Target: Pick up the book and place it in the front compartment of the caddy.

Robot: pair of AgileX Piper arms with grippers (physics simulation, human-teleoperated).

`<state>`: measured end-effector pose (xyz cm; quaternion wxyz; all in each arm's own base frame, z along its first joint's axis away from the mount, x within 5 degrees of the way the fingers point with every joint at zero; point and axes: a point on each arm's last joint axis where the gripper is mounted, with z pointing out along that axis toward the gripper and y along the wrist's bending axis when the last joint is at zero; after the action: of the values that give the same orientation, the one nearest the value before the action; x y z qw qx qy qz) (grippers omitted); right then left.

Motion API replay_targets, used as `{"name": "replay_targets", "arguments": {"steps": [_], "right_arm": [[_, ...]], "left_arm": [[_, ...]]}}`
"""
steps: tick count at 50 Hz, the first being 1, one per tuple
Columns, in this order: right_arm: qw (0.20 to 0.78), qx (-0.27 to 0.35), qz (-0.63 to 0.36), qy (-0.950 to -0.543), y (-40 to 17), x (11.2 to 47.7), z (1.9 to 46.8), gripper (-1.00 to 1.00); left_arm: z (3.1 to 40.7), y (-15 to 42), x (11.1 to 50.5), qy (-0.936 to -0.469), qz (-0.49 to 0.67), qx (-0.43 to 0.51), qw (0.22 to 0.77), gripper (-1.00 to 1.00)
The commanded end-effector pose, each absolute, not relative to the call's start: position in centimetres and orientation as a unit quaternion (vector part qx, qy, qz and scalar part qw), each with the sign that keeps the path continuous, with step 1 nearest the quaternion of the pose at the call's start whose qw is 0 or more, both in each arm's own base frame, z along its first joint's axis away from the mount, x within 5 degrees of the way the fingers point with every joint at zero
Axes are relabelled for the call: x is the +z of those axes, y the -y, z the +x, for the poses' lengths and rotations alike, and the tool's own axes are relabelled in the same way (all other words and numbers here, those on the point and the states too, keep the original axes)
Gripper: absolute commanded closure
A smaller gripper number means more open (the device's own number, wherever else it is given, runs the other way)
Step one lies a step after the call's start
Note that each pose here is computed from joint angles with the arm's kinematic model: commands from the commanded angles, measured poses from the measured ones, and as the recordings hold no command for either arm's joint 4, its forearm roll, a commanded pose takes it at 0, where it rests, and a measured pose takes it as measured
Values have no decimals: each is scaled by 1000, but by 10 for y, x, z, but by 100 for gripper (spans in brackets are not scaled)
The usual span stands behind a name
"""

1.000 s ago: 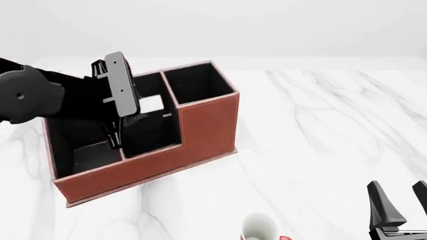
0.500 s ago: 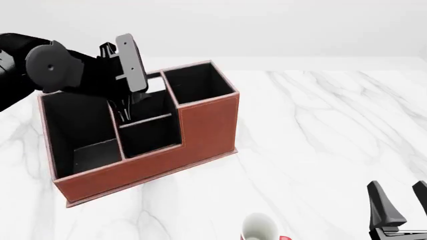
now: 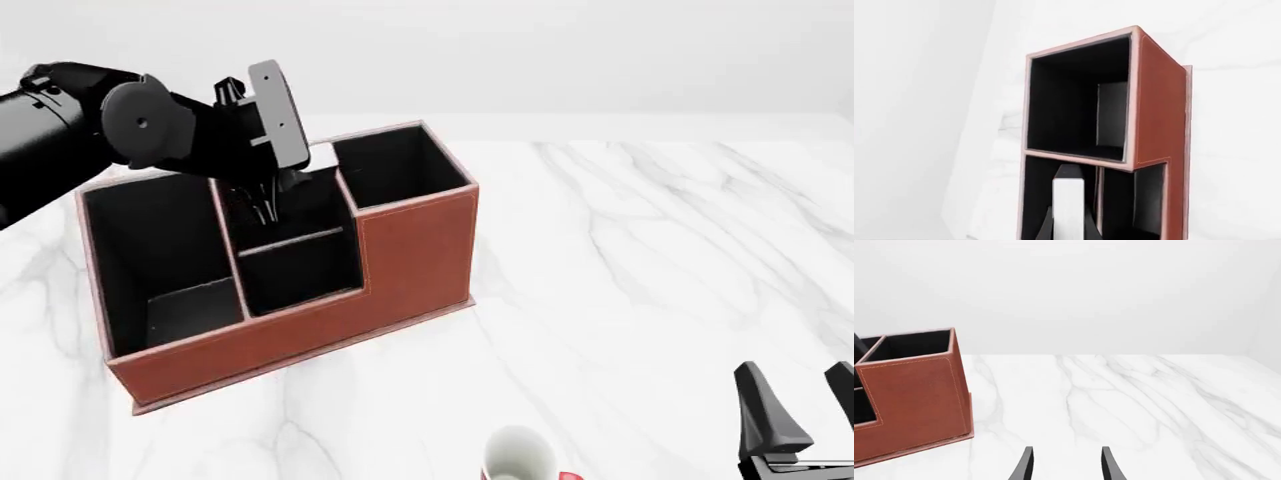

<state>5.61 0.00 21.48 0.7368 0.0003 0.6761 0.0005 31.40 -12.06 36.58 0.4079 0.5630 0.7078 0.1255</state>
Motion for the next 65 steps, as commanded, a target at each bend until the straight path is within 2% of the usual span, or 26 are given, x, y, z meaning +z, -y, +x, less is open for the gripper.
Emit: {"name": "replay_targets", "arguments": {"steps": [1, 18, 65], "right_arm": [[737, 0, 0, -676, 0, 215, 56, -100], [737, 0, 0, -676, 0, 215, 56, -100], [737, 0, 0, -676, 0, 215, 56, -100]], "left_arm": [[330, 102, 358, -721, 540, 146, 410, 100], [342, 99, 355, -730, 528, 147, 409, 100], [374, 84, 301, -744, 521, 159, 387, 100]]}}
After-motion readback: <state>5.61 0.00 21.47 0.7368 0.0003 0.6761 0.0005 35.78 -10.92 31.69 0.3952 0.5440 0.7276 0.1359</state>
